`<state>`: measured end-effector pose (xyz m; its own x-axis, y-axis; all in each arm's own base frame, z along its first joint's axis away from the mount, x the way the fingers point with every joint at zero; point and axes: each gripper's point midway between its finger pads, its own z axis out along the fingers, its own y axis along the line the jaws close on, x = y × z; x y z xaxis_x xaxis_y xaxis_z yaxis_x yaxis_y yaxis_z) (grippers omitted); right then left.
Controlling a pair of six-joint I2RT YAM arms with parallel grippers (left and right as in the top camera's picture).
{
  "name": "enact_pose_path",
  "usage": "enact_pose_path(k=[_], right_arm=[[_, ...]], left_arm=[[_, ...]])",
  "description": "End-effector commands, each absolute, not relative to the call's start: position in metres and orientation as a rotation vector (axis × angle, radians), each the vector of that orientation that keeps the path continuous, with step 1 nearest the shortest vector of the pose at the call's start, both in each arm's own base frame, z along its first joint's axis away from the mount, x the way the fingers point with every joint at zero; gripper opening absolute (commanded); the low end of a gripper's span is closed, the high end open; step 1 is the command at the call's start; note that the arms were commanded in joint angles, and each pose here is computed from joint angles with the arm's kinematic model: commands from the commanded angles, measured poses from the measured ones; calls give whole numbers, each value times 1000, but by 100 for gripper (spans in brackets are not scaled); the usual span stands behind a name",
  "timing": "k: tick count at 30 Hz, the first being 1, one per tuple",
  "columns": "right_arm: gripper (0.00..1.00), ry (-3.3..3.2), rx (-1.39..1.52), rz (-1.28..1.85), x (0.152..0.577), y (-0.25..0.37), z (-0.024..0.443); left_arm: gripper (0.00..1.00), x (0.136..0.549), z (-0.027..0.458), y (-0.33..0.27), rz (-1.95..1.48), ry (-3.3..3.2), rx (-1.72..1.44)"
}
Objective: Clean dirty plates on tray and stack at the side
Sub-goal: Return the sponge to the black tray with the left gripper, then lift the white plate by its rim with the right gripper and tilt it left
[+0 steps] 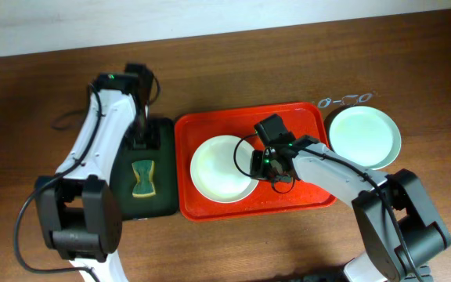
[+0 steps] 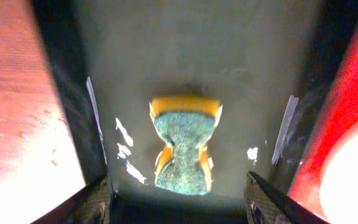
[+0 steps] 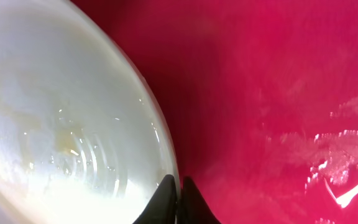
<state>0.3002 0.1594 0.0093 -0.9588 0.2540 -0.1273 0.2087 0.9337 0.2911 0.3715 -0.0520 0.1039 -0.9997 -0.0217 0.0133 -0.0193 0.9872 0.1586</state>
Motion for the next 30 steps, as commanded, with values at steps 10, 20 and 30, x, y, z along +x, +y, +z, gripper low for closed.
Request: enact_pose_path(k=[10, 20, 30], right_arm=[[30, 2928, 329, 382, 299, 159, 7], [4, 2910, 328, 372, 303, 158, 8], [4, 2790, 203, 877, 319, 168, 65]], left_arm=[[99, 390, 254, 9, -130, -3514, 632], [99, 390, 254, 9, -130, -3513, 631], [99, 390, 254, 9, -130, -3513, 630]])
